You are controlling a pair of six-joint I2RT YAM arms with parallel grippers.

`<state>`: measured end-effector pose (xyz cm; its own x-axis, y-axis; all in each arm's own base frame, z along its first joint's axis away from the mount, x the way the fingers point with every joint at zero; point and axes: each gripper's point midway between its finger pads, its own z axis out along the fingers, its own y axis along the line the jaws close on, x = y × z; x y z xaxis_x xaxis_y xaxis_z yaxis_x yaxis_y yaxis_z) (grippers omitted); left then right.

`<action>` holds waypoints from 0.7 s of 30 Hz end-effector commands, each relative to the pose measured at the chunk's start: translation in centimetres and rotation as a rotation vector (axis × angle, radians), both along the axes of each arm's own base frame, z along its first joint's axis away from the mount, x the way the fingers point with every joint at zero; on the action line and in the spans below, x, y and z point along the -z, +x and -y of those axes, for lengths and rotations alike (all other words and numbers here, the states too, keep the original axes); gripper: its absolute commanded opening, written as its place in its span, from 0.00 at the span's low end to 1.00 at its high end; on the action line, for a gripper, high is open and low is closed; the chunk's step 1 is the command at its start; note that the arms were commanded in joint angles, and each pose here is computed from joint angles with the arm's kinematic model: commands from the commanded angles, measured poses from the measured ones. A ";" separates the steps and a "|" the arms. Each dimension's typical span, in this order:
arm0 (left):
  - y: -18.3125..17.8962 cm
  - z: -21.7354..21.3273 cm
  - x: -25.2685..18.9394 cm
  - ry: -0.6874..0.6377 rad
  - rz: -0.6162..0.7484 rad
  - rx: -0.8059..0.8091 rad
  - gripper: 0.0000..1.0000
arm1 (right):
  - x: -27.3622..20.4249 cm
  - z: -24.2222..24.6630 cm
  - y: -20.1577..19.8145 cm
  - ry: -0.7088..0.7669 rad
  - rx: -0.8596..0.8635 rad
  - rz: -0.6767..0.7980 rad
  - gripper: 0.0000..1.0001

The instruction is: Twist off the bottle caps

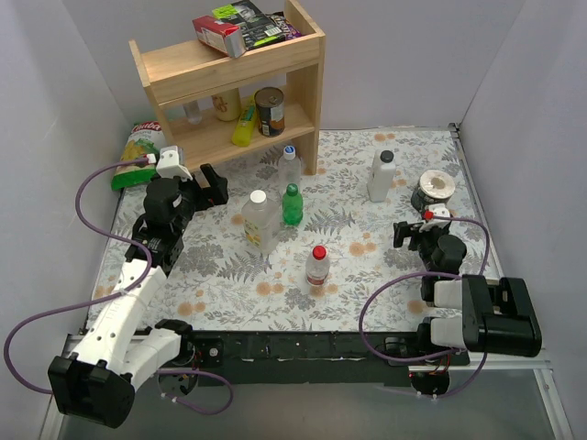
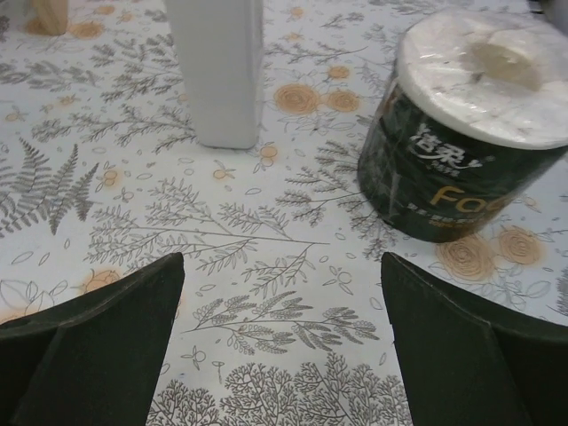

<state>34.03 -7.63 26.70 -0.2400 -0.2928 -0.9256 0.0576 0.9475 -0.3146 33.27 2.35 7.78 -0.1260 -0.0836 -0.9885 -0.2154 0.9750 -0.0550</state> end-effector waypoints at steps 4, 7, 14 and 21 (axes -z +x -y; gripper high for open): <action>0.4 1.0 -3.7 0.006 0.112 0.037 0.98 | -8.4 3.4 1.4 0.061 0.225 0.122 0.98; 0.8 1.0 -4.1 0.011 0.115 0.030 0.98 | -12.5 1.7 0.7 0.132 0.141 0.183 0.98; 0.8 2.0 -3.8 0.012 0.128 0.066 0.98 | -16.6 -3.9 -0.8 0.341 -0.104 0.064 0.98; 0.1 2.6 -2.4 0.024 0.116 0.091 0.98 | -17.1 -11.4 -2.0 0.192 -0.228 -0.190 0.95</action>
